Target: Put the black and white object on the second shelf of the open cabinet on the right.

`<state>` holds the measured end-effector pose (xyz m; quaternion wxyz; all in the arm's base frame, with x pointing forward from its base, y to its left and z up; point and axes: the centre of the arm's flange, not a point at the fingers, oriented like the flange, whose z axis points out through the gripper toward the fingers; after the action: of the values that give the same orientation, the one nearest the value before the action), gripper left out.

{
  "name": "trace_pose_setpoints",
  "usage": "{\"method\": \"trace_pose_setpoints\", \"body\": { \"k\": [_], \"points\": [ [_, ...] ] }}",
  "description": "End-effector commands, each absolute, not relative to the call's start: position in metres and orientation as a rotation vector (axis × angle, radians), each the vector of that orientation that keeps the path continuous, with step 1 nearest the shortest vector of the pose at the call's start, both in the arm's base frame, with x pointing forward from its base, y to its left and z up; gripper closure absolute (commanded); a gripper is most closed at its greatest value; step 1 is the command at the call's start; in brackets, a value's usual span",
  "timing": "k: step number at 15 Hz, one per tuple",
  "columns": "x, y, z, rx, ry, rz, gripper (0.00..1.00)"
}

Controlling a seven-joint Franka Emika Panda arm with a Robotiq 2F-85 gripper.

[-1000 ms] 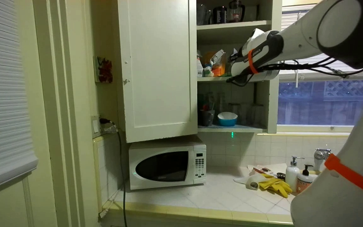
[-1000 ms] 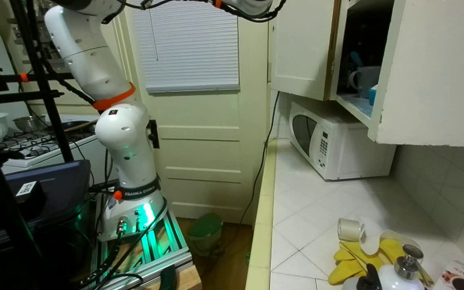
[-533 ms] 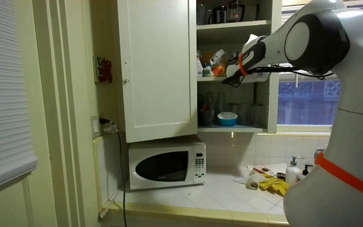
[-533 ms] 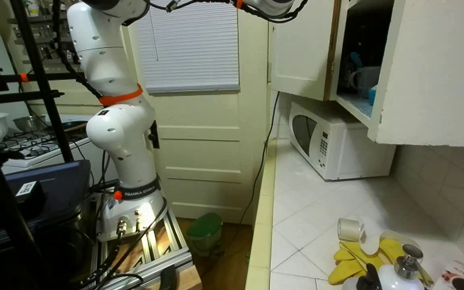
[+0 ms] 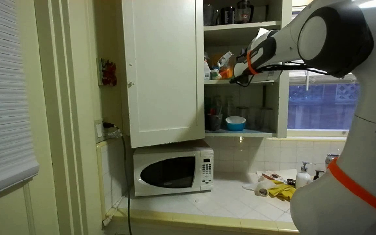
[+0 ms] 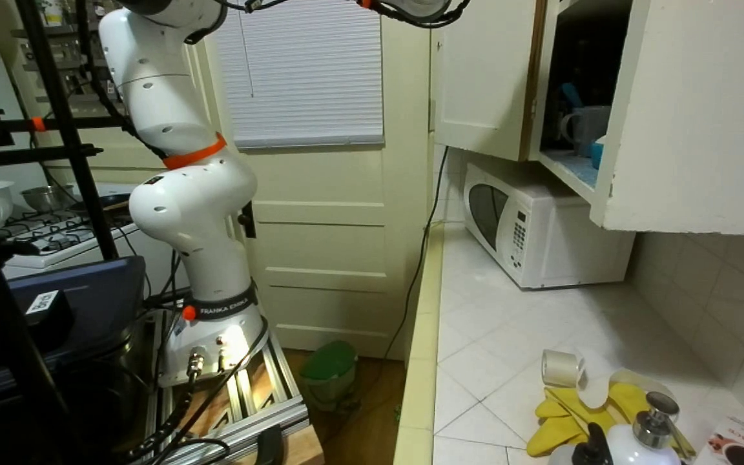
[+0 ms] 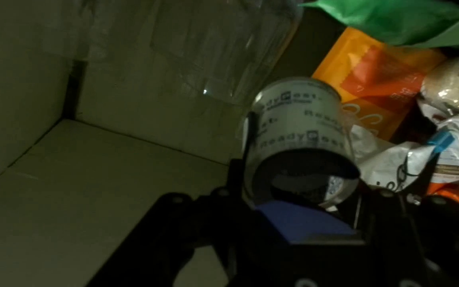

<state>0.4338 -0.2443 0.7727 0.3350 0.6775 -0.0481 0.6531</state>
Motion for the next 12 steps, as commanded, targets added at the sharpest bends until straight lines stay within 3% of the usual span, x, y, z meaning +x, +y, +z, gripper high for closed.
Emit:
{"method": "trace_pose_setpoints", "body": {
  "k": [1,12],
  "points": [
    [0.423,-0.213,0.757,1.805,-0.142,1.641,0.69],
    [0.430,-0.204,0.727,1.883,-0.186,1.543,0.69]
  ]
}}
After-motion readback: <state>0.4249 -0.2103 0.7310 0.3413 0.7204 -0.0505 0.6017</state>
